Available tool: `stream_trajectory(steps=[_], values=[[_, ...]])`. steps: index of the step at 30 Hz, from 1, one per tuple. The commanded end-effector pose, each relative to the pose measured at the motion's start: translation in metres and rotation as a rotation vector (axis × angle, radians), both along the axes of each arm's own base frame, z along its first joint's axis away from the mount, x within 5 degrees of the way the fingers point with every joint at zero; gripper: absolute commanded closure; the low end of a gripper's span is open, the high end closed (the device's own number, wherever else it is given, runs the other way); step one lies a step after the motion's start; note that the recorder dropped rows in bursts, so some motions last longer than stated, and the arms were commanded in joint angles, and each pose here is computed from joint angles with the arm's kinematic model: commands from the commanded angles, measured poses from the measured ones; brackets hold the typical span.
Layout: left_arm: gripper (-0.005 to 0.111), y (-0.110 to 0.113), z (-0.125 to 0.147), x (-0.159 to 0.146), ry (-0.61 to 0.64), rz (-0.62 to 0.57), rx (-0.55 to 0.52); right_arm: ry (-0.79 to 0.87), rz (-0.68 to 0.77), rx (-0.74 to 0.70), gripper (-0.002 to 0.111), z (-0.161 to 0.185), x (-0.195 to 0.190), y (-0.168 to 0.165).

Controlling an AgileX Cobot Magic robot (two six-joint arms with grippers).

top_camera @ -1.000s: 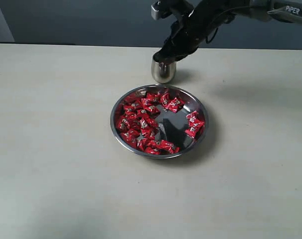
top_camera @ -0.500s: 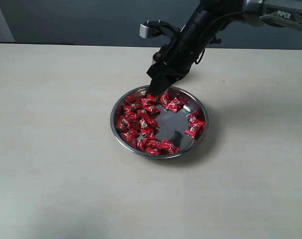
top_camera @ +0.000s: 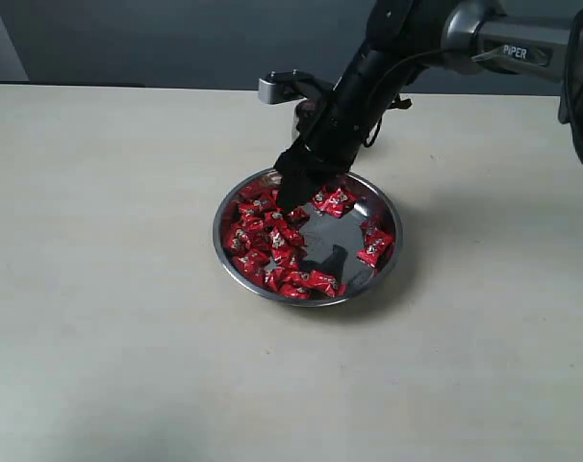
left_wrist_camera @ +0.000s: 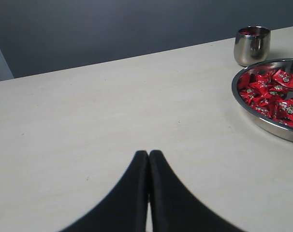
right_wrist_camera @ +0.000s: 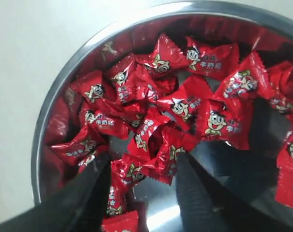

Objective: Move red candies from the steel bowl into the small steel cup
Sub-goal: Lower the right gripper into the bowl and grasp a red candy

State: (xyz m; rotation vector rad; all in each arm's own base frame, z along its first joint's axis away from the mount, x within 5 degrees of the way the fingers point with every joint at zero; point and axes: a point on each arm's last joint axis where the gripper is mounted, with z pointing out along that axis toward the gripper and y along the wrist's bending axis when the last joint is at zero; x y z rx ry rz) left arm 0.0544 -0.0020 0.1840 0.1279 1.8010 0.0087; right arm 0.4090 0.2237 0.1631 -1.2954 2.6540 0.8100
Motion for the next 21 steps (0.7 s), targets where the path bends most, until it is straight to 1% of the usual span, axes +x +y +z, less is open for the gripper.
stream_trajectory(steps=[1,7,13,21], values=[[0.106,0.0,0.001,0.0,-0.014,-0.003,-0.008,0.033,0.018,-0.066,0.057,-0.015,-0.007,-0.008],[0.106,0.0,0.001,0.0,-0.014,-0.003,-0.008,0.051,0.017,-0.066,0.058,-0.019,-0.009,-0.008],[0.106,0.0,0.001,0.0,-0.014,-0.003,-0.008,0.106,0.003,-0.047,0.058,-0.037,-0.009,-0.005],[0.106,0.0,0.001,0.0,-0.014,-0.003,-0.008,0.089,-0.012,-0.042,0.058,-0.039,-0.007,-0.004]])
